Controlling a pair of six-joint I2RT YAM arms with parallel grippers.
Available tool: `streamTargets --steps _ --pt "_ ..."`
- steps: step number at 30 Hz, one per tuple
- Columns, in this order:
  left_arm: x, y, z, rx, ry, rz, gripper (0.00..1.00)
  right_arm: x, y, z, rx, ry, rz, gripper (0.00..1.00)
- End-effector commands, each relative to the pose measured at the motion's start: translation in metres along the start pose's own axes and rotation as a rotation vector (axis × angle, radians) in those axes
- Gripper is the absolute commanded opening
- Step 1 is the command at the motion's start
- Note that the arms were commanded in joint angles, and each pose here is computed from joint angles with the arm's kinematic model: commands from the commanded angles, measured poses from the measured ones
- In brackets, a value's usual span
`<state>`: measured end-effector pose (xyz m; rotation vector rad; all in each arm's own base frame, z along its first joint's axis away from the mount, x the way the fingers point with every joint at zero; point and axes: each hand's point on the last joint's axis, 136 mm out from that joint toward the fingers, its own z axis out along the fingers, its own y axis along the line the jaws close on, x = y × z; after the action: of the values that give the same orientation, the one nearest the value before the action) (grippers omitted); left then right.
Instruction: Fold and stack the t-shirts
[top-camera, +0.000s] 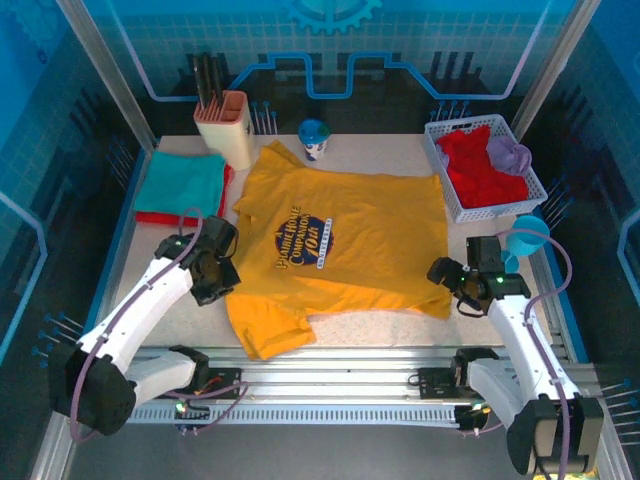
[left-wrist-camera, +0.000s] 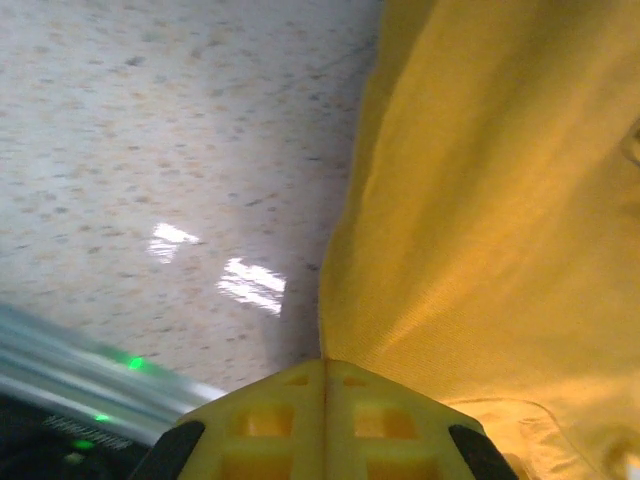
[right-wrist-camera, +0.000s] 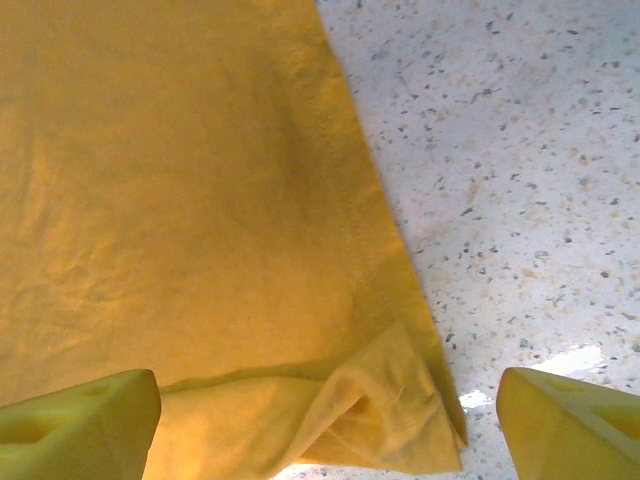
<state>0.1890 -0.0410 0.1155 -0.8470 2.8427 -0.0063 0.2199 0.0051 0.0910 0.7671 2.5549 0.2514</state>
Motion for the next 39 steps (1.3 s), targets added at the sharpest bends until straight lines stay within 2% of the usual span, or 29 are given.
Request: streamTargets --steps 1,2,3,4,6,8,10,12,14,18,23,26,34,39 --pt "0.013 0.044 -0.016 -0.164 0.026 0.047 0.00 -0.005 -0.003 -0.008 0.002 -0.016 0.011 0.89" --pt "0.014 0.040 -0.017 -0.140 0.033 0.042 0.09 -0.005 -0.002 -0.007 -0.005 -0.017 0.011 0.89" --pt "0.014 0.037 -0.015 -0.126 0.038 0.044 0.27 -0.005 -0.002 -0.006 -0.006 -0.013 0.012 0.89" --pt "0.013 0.035 -0.012 -0.122 0.044 0.047 0.37 -0.004 -0.001 -0.005 -0.010 -0.009 0.011 0.90" --pt "0.015 0.031 -0.004 -0.130 0.086 0.062 0.47 -0.005 0.002 -0.006 -0.019 -0.002 0.005 0.90" --pt "0.013 0.024 0.001 -0.133 0.115 0.089 0.73 -0.007 0.006 -0.007 -0.035 -0.004 -0.017 0.91" --pt "0.004 0.010 -0.003 -0.089 0.102 0.116 0.75 -0.013 0.013 -0.010 -0.063 -0.020 -0.058 0.92" --pt "-0.019 -0.013 -0.014 -0.019 0.027 0.148 0.74 -0.020 0.022 -0.012 -0.089 -0.031 -0.106 0.92" --pt "-0.049 -0.052 -0.026 0.102 -0.029 0.196 0.73 -0.031 0.037 -0.015 -0.131 -0.047 -0.156 0.92" --pt "-0.105 -0.111 -0.040 0.198 -0.144 0.321 0.75 -0.061 0.062 -0.015 -0.145 -0.108 -0.239 0.93" --pt "-0.169 -0.170 -0.021 0.260 -0.255 0.432 0.75 -0.111 0.097 0.000 -0.105 -0.179 -0.334 0.93" --pt "-0.202 -0.201 0.000 0.319 -0.264 0.450 0.74 -0.138 0.116 0.012 -0.086 -0.208 -0.384 0.92" --pt "-0.278 -0.246 0.044 0.233 -0.350 0.472 0.75 -0.191 0.156 0.057 -0.052 -0.192 -0.432 0.88" --pt "-0.315 -0.239 0.084 0.169 -0.311 0.373 0.74 -0.206 0.164 0.104 0.003 -0.111 -0.454 0.84"
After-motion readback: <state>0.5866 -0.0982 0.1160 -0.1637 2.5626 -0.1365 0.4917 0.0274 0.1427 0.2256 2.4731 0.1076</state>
